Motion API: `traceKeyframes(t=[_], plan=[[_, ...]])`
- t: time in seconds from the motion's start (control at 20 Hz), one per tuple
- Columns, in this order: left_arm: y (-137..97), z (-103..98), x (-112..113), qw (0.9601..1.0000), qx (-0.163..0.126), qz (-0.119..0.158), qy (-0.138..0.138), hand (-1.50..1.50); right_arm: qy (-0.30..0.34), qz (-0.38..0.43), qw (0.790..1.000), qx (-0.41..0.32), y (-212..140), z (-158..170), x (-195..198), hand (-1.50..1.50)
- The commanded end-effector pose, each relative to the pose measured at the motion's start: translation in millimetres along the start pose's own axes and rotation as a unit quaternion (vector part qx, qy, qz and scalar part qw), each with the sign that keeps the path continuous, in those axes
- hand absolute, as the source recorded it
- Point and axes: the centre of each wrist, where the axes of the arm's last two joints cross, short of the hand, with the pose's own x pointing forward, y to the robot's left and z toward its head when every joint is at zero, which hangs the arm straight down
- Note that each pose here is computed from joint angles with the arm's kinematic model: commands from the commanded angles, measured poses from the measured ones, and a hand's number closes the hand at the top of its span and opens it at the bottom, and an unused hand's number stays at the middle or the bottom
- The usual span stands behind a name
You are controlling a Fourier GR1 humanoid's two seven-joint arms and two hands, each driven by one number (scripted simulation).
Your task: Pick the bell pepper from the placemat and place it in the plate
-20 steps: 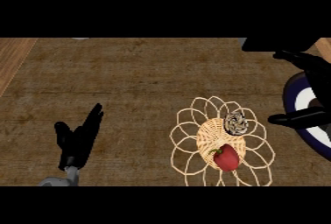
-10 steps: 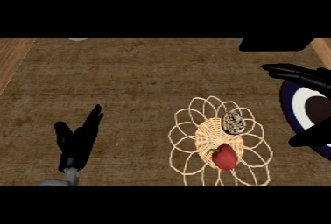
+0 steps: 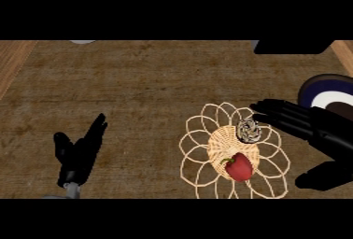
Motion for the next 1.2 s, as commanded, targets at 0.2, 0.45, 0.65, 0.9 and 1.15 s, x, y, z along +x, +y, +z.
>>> traceKeyframes(t=[0.2, 0.45, 0.65, 0.9, 1.15], plan=[[3.8, -0.3, -10.5, 0.9998, -0.009, 0.006, 0.019, 0.0, 0.053, 0.042, 0.997, 0.031, 31.0, -12.9, 12.4, -1.5], [-26.0, 4.7, -11.5, 0.9999, -0.009, 0.003, 0.009, 0.0, 0.048, 0.02, 0.997, 0.058, 76.6, -14.5, 24.8, -1.5], [-1.6, 0.3, -2.0, 0.9998, -0.011, 0.006, 0.018, 0.0, 0.05, 0.019, 0.997, 0.06, 82.7, -25.0, 37.6, -1.5], [-5.3, 1.4, -23.8, 0.9997, -0.012, 0.014, 0.016, 0.0, 0.059, 0.044, 0.996, 0.053, 87.8, -12.7, 37.2, -1.5], [-1.8, -2.0, 15.6, 0.9998, -0.008, -0.001, 0.019, 0.0, 0.086, 0.087, 0.992, 0.039, 108.8, -24.1, 40.2, -1.5]])
